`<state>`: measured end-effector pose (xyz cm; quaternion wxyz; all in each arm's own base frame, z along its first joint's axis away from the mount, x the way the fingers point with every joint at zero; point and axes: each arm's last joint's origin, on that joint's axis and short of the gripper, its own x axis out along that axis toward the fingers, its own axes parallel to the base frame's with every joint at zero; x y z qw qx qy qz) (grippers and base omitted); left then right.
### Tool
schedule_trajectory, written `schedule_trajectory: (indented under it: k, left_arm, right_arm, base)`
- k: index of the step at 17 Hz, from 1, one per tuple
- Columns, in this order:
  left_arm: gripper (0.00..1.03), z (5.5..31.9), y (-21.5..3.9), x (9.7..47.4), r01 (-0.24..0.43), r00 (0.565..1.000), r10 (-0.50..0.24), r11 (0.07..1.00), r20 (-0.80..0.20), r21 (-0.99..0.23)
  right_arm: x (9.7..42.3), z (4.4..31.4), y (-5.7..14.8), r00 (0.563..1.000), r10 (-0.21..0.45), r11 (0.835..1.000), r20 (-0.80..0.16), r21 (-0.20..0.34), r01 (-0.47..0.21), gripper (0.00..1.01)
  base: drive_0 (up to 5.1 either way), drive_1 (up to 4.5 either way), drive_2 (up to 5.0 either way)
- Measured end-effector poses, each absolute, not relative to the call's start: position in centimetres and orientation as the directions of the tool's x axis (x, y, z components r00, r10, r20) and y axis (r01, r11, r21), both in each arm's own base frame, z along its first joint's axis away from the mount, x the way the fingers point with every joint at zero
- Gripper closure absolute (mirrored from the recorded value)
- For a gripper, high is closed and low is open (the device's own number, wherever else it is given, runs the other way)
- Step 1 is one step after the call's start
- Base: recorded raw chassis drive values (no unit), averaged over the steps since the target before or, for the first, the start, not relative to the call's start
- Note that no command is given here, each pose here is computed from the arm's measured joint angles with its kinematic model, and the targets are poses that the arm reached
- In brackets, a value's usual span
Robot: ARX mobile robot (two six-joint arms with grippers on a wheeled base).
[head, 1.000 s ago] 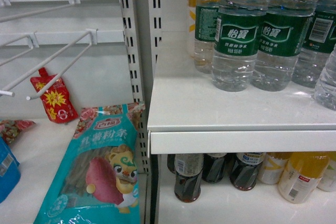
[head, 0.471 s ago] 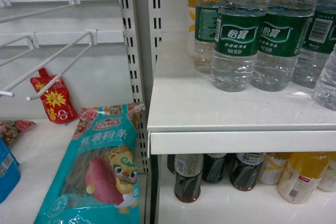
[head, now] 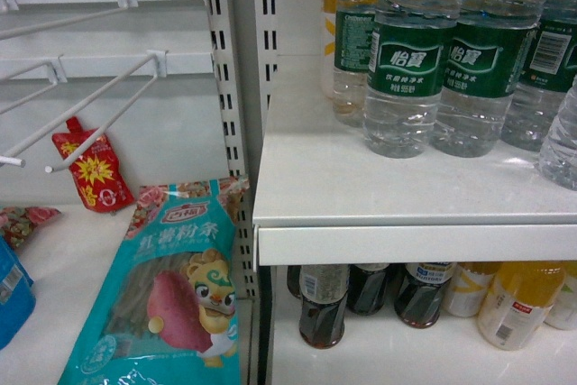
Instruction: Move water from second to third shelf
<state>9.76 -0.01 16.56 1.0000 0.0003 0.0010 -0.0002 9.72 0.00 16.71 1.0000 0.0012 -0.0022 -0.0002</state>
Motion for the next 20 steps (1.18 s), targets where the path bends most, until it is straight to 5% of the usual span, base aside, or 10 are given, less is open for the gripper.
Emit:
schedule_trajectory:
  k: [20]
  left_arm:
    - [0.05,16.57,-0.01,9.76,0.001,1.0,-0.001,1.0,-0.002,0.0]
  right_arm:
    - [9.72,16.71,0.0,1.0,0.0,1.0,0.004,0.002,0.0,0.03]
  base:
    - [0.0,0.0,0.0]
